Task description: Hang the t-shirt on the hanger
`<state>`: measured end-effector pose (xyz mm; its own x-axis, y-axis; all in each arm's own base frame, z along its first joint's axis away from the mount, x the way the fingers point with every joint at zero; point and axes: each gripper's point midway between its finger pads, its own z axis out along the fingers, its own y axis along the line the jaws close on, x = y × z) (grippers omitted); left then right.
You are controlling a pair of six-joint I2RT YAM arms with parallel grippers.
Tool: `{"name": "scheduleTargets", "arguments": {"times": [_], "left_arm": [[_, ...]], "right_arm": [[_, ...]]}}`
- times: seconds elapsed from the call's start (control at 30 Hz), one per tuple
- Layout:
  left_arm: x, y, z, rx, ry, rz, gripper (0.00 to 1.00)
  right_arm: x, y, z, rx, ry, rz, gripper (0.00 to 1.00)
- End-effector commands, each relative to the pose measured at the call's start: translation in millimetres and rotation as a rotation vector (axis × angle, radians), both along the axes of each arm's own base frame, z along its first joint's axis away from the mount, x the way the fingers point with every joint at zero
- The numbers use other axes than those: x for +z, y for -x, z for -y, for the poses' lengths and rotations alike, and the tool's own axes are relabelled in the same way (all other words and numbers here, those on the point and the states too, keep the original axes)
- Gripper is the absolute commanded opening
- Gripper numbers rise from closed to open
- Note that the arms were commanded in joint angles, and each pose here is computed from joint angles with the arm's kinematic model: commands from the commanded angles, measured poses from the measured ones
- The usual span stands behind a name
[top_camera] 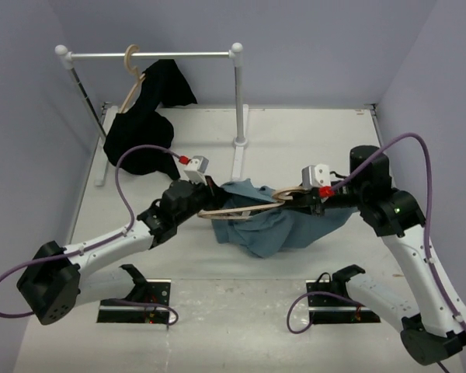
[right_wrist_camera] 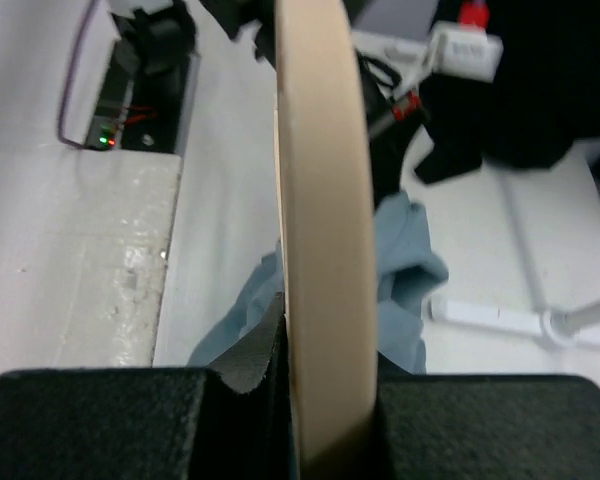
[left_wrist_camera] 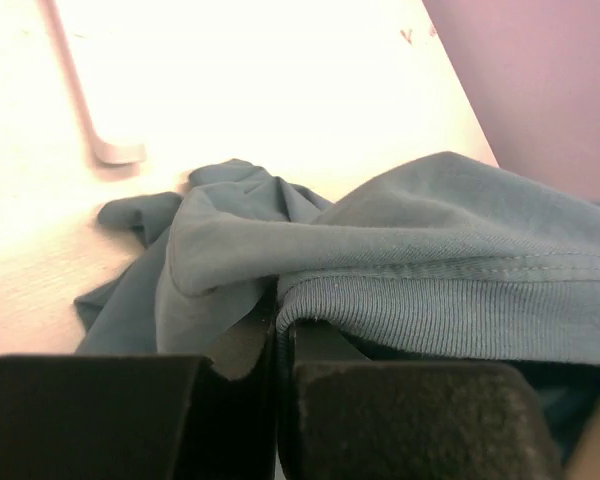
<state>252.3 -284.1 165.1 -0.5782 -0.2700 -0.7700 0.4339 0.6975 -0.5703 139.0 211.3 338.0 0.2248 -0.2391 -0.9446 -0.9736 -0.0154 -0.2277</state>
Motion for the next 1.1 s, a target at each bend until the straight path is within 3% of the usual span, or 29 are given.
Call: {"name": "scheduleTargets", "arguments": {"times": [0.0,0.2,0.67,0.93,1.07], "left_arm": [[9,-19,-27,0.032,-0.025,0.003,0.00],[14,-47,-61,0.108,-0.005,-0.045,0.00],[75,-75,-68,0.142,-0.016,0.016,0.00],[78,-81,-55,0.090,0.003,0.004,0.01],[76,-83,-45,0.054,0.035,0.002,0.08]], "right_arm": [[8,-57,10,-0.303,-0.028,0.089,0.00],[6,-95,29,-0.545,-0.033,0.100,0.00],[6,-149,61,-0.882,0.018,0.037,0.00],[39,-149,32,-0.784,-0.150,-0.025,0.00],[39,-140,14,-0.686,-0.206,-0.084,0.00]]}}
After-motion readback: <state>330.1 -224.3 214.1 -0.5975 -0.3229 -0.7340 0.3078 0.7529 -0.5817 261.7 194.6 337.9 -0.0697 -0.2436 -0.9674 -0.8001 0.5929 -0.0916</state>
